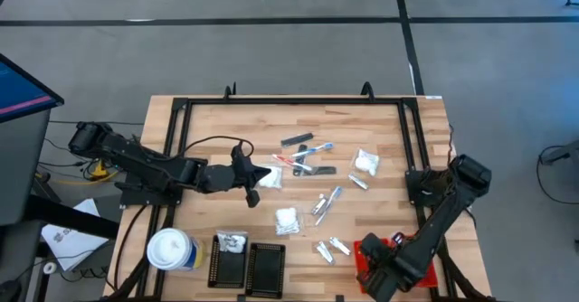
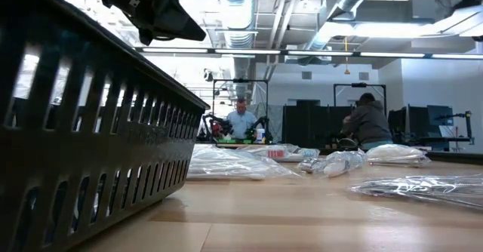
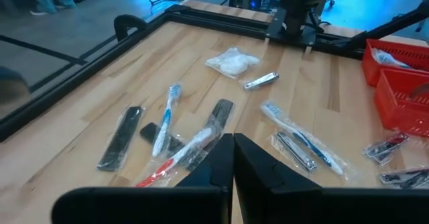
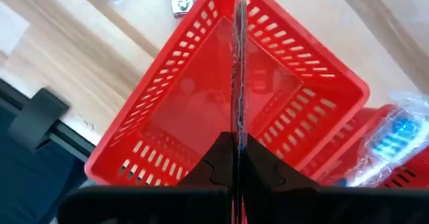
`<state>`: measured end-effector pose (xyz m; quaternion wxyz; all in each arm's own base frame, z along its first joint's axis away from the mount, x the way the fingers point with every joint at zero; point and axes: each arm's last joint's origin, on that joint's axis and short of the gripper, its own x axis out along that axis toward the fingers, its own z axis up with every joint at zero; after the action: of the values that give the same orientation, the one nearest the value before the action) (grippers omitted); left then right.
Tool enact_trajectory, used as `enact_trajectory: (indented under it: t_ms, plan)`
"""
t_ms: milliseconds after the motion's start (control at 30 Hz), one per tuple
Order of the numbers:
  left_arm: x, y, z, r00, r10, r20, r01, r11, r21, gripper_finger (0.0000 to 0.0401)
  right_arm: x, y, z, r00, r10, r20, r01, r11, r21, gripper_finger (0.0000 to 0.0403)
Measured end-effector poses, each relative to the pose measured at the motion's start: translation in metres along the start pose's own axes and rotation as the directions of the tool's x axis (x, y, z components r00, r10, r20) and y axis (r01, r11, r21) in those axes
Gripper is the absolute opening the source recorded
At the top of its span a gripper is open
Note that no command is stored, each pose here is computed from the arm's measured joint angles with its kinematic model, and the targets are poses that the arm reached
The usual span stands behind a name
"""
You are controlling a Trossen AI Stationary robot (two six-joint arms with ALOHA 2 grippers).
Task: Pick & Place Travel size toiletries
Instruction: Put the black hair comb into the left red bin, then put the nail cutter into the right black bin
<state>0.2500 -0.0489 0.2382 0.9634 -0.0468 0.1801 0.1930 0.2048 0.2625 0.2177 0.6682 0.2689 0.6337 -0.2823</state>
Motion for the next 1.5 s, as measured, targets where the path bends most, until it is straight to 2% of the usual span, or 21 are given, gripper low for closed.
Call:
enact_trajectory:
  t_ms: [233, 767, 933, 1033, 1133, 1267, 1500]
  plan:
    - [0.000, 0.000, 0.000, 1.000, 0.000, 0.001, 0.000, 1.000, -0.001, 0.0001, 0.000, 0.000, -0.001, 1.000, 0.003, 0.014, -0.003, 1.000, -0.008, 0.0016]
    - [0.000, 0.000, 0.000, 1.000, 0.000, 0.001, 0.000, 1.000, -0.002, 0.0001, 0.000, 0.001, 0.005, 0.999, 0.014, 0.033, -0.012, 0.999, -0.048, 0.0196]
    - [0.001, -0.001, -0.001, 1.000, 0.001, -0.003, -0.001, 1.000, 0.001, 0.0001, -0.004, 0.002, 0.023, 0.998, 0.013, 0.066, -0.007, 0.996, -0.087, 0.0223]
    - [0.002, -0.001, -0.001, 1.000, -0.004, -0.002, 0.004, 1.000, -0.001, 0.0001, -0.013, 0.004, 0.035, 0.988, 0.011, 0.156, 0.010, 0.990, -0.138, 0.0224]
    - [0.003, -0.002, -0.001, 1.000, -0.017, -0.007, 0.017, 1.000, 0.001, 0.0001, -0.021, 0.006, 0.047, 0.963, 0.017, 0.268, 0.040, 0.978, -0.207, 0.0218]
    - [0.003, -0.002, -0.001, 1.000, -0.018, -0.004, 0.018, 1.000, 0.004, 0.0001, -0.039, 0.006, 0.063, 0.909, 0.003, 0.416, 0.104, 0.967, -0.234, 0.0211]
    - [0.003, -0.002, 0.000, 1.000, -0.019, -0.001, 0.019, 1.000, 0.004, 0.0001, -0.064, 0.000, 0.085, 0.751, -0.016, 0.660, 0.210, 0.953, -0.217, 0.0201]
